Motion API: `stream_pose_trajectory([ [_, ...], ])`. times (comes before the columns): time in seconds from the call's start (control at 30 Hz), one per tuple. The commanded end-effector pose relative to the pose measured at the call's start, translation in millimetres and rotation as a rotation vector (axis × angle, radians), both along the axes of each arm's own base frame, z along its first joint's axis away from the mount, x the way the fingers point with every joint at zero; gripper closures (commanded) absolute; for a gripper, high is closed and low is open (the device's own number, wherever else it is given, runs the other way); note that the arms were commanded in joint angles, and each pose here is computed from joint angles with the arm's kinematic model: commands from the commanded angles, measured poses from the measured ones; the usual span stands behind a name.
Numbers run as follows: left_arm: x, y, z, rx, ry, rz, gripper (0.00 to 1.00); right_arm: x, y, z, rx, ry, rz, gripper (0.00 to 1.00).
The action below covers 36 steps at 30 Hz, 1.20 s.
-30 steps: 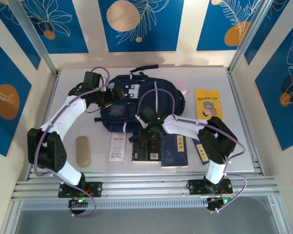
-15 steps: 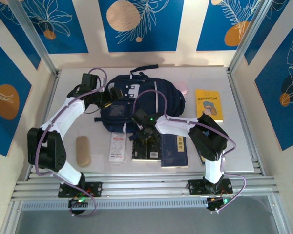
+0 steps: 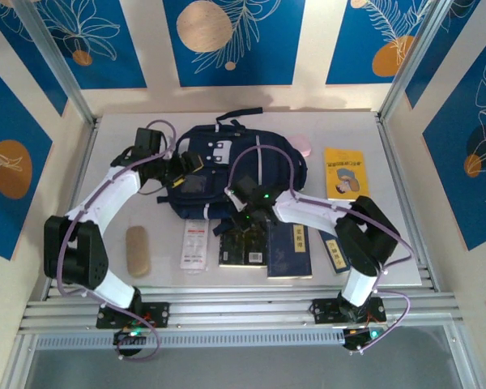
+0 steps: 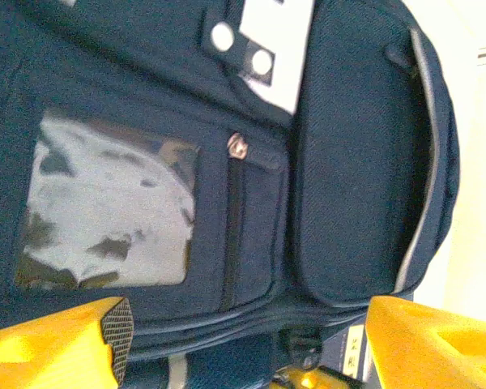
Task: Pack books, pencil case, and school supplies into a backpack
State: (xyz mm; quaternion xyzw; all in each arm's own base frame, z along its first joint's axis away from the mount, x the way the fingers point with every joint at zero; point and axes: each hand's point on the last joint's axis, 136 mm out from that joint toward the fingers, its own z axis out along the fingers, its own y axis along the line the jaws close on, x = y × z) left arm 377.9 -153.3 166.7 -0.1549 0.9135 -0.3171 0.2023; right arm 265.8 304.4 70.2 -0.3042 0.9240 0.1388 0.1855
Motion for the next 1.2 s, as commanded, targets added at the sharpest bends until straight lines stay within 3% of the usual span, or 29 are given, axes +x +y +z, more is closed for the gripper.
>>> stream_pose_trajectory([
  [0.0,-26.2,7.0,-4.0,-0.061,0.071,0.084,0.23,-11.8,9.9,17.8,0.141,0.06,0.022,1.0],
  [0.2,-59.4,5.0,-24.1,-0.21,0.117,0.213,0.22,-11.2,11.8,15.4,0.208,0.099,-0.002,1.0],
  [0.43,-65.7,-8.1,-55.6,-0.243,0.186,0.268,0.21,-12.4,20.4,15.8,0.28,0.137,-0.024,1.0],
  [0.87,-84.6,-12.0,-95.3,-0.201,0.276,0.374,0.31,-9.4,23.7,10.5,0.297,0.151,-0.056,1.0],
  [1.17,-59.4,-18.3,-109.0,-0.144,0.282,0.36,0.33,-8.2,16.0,0.3,0.256,0.153,-0.083,1.0],
])
